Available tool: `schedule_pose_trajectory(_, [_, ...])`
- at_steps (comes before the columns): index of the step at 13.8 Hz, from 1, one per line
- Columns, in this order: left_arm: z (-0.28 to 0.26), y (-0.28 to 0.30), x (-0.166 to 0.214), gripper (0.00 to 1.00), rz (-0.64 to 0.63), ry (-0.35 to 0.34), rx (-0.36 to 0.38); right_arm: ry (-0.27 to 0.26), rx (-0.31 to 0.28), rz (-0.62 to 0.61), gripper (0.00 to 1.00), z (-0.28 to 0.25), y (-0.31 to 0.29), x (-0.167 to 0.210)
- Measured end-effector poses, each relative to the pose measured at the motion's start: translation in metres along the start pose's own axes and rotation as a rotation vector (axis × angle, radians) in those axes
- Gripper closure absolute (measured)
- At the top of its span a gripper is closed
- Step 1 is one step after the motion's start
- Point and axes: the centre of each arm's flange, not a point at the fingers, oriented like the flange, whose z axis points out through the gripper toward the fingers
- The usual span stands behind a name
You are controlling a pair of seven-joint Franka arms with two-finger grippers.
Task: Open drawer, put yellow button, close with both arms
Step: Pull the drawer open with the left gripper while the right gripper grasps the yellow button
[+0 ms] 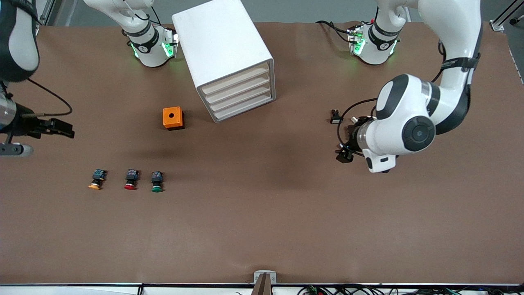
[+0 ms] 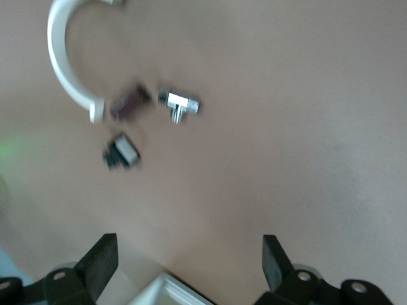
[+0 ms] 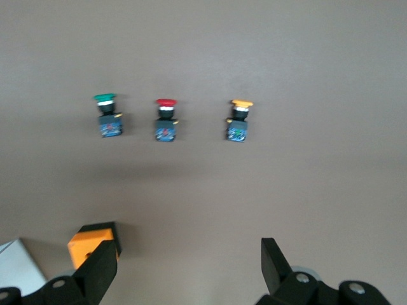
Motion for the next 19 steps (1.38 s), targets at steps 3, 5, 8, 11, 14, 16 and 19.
schedule_pose_trajectory(3, [0.052, 0.016, -0.024, 0.00, -0.226, -0.098, 0.087, 0.030, -0.001, 0.071, 0.00, 0.043, 0.049, 0.015])
schedule_pose_trajectory(5, [0.091, 0.025, -0.045, 0.00, -0.368, -0.141, 0.162, 0.053, 0.001, 0.109, 0.00, 0.097, 0.080, 0.019])
schedule_pose_trajectory(8, [0.138, 0.031, -0.087, 0.00, -0.571, -0.272, 0.289, 0.105, -0.005, 0.117, 0.00, 0.188, 0.085, 0.022])
schedule_pose_trajectory(11, [0.153, 0.038, -0.108, 0.04, -0.770, -0.451, 0.405, 0.138, -0.006, 0.105, 0.00, 0.253, 0.074, 0.024])
schedule_pose_trajectory(14, [0.160, 0.033, -0.149, 0.29, -0.898, -0.458, 0.495, 0.180, -0.013, 0.100, 0.00, 0.290, 0.071, 0.025])
schedule_pose_trajectory(16, [0.167, 0.026, -0.185, 0.30, -0.928, -0.460, 0.551, 0.210, -0.018, 0.098, 0.00, 0.309, 0.069, 0.024])
schedule_pose_trajectory(19, [0.167, 0.018, -0.216, 0.32, -0.926, -0.490, 0.610, 0.232, -0.018, 0.090, 0.00, 0.331, 0.063, 0.024])
